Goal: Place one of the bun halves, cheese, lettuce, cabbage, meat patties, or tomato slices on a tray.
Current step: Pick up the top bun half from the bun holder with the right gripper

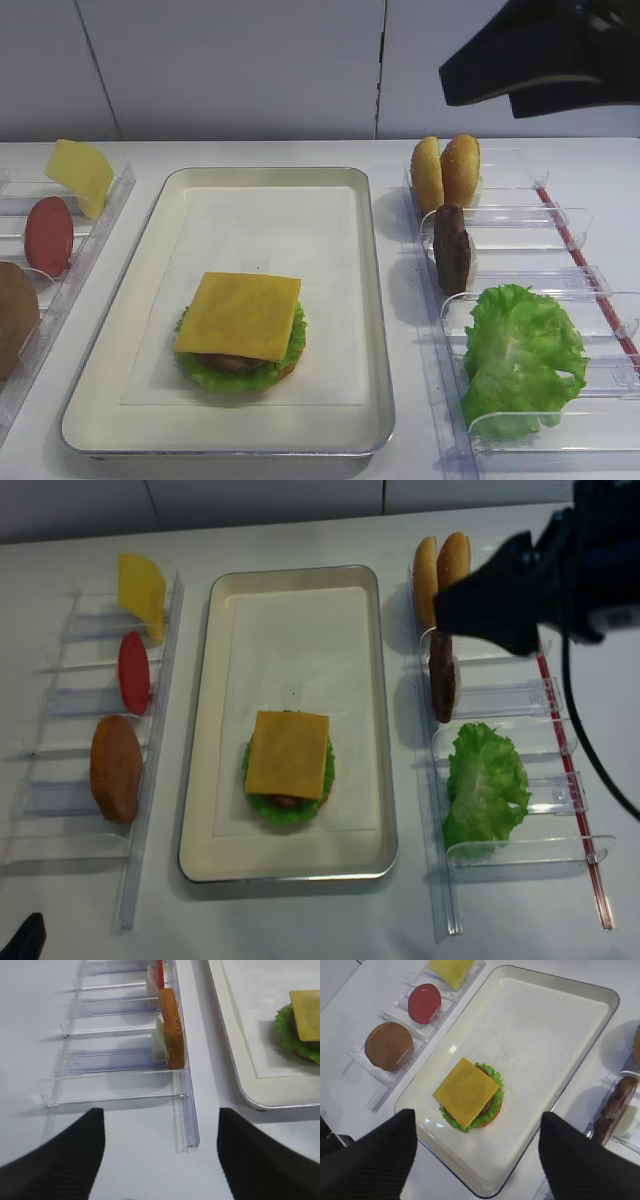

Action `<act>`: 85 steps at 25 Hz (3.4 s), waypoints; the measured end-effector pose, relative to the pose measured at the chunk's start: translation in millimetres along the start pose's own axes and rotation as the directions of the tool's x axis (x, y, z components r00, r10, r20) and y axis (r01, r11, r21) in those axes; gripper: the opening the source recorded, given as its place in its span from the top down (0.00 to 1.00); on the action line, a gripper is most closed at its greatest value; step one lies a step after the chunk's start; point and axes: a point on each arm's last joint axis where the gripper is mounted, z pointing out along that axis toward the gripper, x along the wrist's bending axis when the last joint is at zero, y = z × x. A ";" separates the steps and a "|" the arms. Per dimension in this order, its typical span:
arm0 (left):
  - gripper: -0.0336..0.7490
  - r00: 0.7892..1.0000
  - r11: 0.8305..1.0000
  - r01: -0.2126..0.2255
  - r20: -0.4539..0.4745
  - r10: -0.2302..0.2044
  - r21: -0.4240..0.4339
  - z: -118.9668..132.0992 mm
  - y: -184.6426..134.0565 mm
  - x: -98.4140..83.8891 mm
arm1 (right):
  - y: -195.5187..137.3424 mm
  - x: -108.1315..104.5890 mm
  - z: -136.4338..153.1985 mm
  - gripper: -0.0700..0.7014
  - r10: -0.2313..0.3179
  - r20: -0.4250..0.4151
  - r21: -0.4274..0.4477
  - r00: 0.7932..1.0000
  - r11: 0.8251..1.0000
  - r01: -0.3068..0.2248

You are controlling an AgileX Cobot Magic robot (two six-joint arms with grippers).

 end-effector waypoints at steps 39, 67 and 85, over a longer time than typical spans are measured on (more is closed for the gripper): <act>0.38 1.000 1.000 0.000 0.000 0.000 -0.002 0.0 0.2 0.0 | 91.1 -106.7 157.7 0.28 0.174 0.532 0.227 0.828 0.913 -0.338; 0.38 1.000 1.000 0.000 0.000 0.000 -0.004 0.0 0.3 0.0 | 86.7 -136.2 192.4 0.28 0.217 0.584 0.140 0.782 0.922 -0.360; 0.38 1.000 1.000 0.000 0.000 0.000 -0.004 0.0 0.3 0.0 | 81.5 -143.8 201.8 0.42 0.208 0.598 0.162 0.774 0.915 -0.370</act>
